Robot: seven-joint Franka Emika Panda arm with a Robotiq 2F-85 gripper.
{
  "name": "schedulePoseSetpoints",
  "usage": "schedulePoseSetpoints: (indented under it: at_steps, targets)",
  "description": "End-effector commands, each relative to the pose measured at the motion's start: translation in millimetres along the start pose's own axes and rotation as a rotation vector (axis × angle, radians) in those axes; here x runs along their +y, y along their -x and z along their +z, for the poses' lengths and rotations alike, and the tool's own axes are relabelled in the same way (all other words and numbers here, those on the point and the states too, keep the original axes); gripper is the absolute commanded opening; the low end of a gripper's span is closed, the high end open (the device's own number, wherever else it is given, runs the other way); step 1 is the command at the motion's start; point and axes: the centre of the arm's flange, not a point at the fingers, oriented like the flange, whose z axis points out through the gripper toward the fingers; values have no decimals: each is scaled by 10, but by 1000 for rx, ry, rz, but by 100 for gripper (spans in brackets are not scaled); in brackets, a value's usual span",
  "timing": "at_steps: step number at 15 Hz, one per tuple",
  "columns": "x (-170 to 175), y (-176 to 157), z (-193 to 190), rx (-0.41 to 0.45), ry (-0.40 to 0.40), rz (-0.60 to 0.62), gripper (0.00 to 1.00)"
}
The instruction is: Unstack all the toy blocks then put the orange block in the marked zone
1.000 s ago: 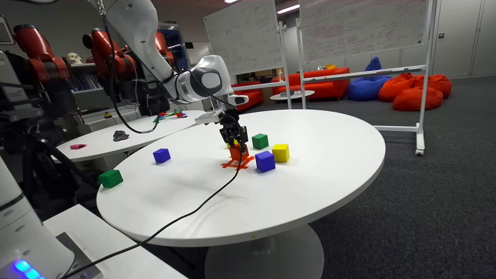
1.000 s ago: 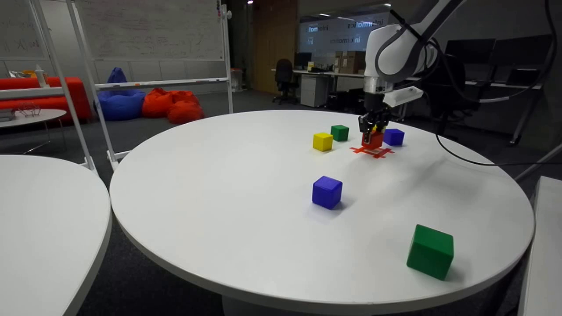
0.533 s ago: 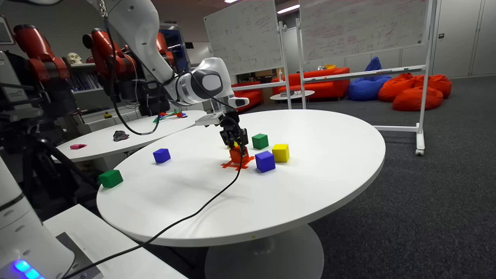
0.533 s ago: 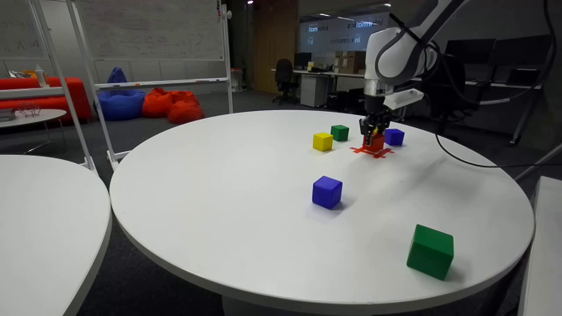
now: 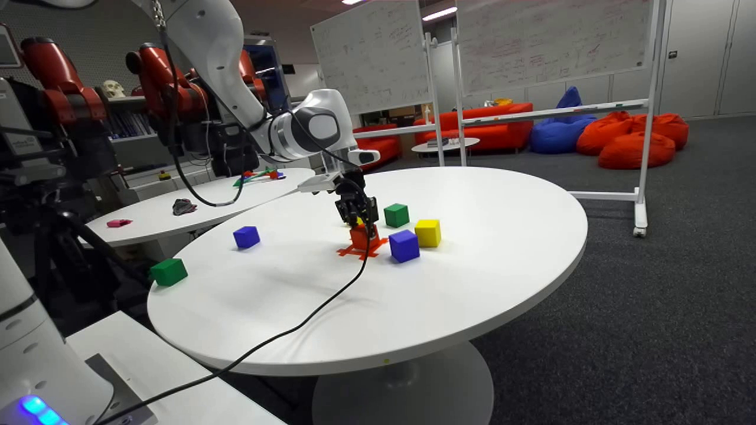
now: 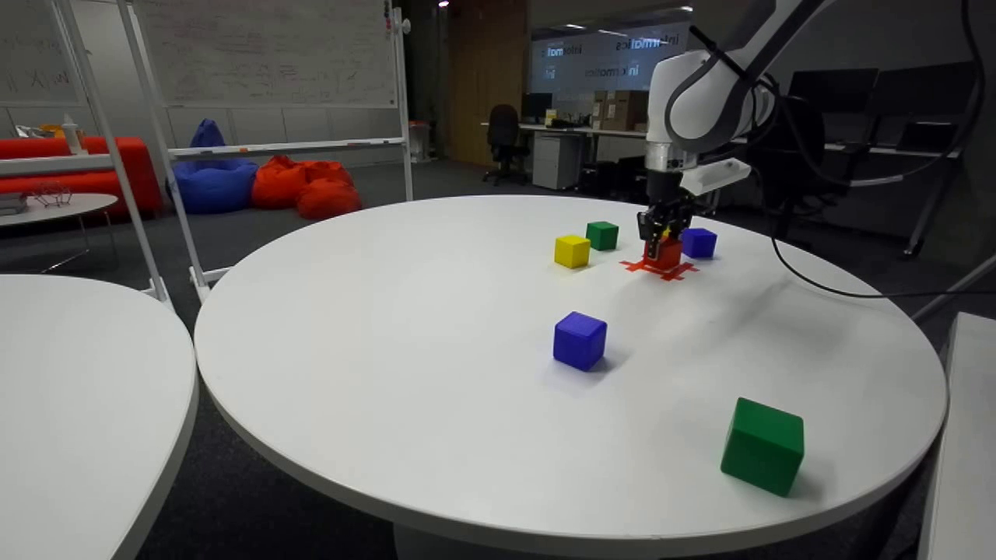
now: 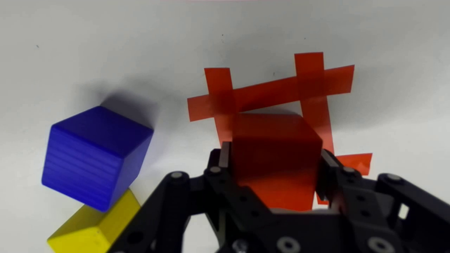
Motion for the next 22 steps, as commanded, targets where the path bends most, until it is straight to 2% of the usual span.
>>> schedulePoseSetpoints:
  at_steps: [1, 4, 5, 6, 8, 10, 11, 12, 22]
  targets:
    - [35, 7, 78, -10, 3, 14, 31]
    - [28, 8, 75, -9, 3, 23, 31]
    - [26, 3, 69, -5, 13, 17, 81]
    - [23, 10, 71, -4, 13, 25, 83]
    - [37, 21, 96, -2, 9, 21, 98]
    - [39, 28, 108, -2, 10, 18, 100]
    - [23, 17, 71, -11, 5, 12, 95]
    - [23, 18, 75, -12, 5, 12, 100]
    - [21, 23, 96, -15, 5, 11, 100]
